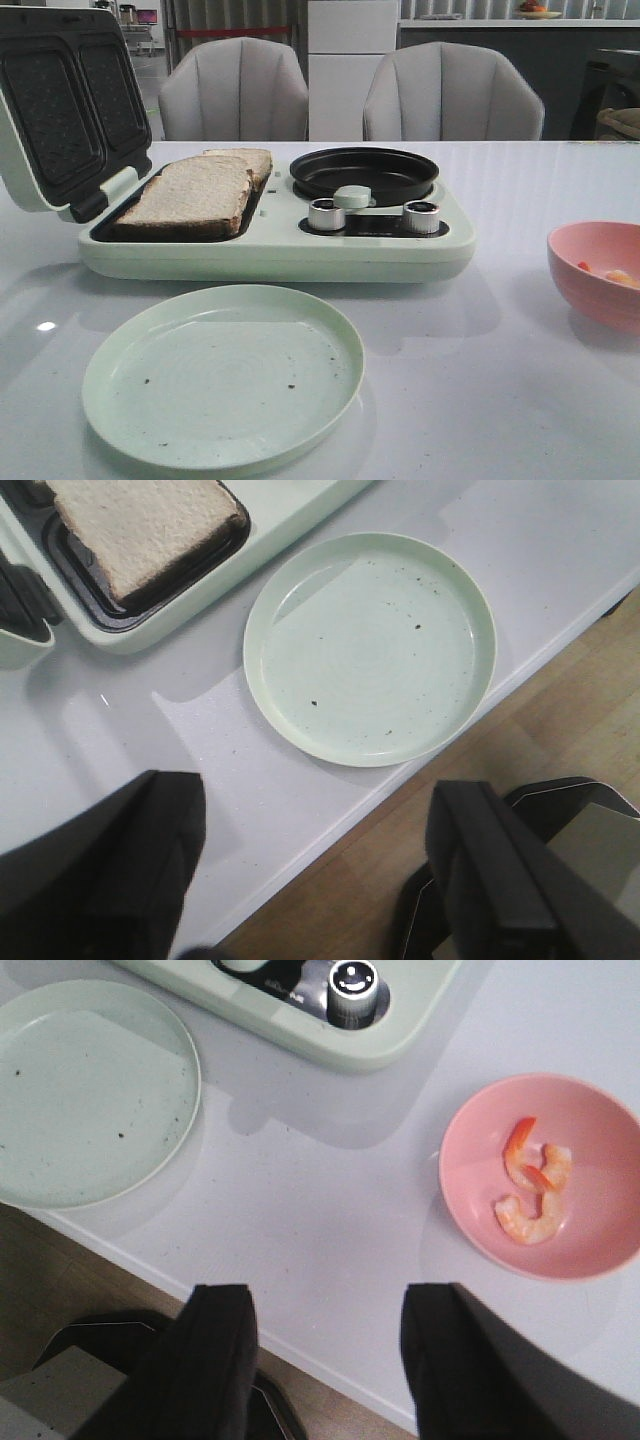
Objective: Make breakfast with bread and shrimp
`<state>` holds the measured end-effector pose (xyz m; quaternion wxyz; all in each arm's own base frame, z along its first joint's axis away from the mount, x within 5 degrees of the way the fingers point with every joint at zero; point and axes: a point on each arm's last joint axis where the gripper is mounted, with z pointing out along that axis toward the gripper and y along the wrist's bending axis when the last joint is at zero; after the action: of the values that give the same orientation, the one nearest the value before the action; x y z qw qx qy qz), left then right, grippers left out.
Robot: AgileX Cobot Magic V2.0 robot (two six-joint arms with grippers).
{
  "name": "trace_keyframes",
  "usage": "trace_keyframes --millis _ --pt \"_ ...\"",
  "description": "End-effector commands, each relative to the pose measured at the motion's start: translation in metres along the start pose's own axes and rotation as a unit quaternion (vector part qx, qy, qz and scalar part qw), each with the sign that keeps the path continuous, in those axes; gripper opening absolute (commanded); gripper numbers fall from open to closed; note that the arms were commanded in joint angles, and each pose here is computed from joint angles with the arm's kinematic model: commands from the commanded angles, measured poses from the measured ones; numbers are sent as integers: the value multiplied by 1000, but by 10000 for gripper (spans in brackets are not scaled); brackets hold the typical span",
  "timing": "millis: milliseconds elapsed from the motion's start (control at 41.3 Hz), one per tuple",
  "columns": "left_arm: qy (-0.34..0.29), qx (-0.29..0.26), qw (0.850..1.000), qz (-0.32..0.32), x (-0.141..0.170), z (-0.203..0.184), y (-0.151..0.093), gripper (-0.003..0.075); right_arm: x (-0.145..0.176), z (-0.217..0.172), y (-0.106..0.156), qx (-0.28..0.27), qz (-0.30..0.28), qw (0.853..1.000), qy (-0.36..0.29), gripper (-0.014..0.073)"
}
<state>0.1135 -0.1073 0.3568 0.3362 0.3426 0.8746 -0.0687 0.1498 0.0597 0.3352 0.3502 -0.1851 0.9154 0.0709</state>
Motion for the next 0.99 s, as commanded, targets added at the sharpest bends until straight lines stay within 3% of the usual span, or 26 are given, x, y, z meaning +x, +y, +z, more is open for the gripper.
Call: trace_keyframes --millis 0,363,654,799,968 --pt "-49 -11 999 -2 -10 -10 3 509 2 -13 -1 8 2 999 -53 443" --pt "-99 -79 992 -23 -21 -10 15 509 8 -18 -1 7 3 998 -56 443" --pt "32 -156 985 -64 -39 12 39 509 8 -18 -1 7 3 998 -56 443" --pt "96 -189 972 -100 -39 29 70 505 8 -18 -1 7 3 998 -56 443" --pt "116 -170 964 -170 -29 38 113 405 8 -18 -1 7 3 998 -56 443"
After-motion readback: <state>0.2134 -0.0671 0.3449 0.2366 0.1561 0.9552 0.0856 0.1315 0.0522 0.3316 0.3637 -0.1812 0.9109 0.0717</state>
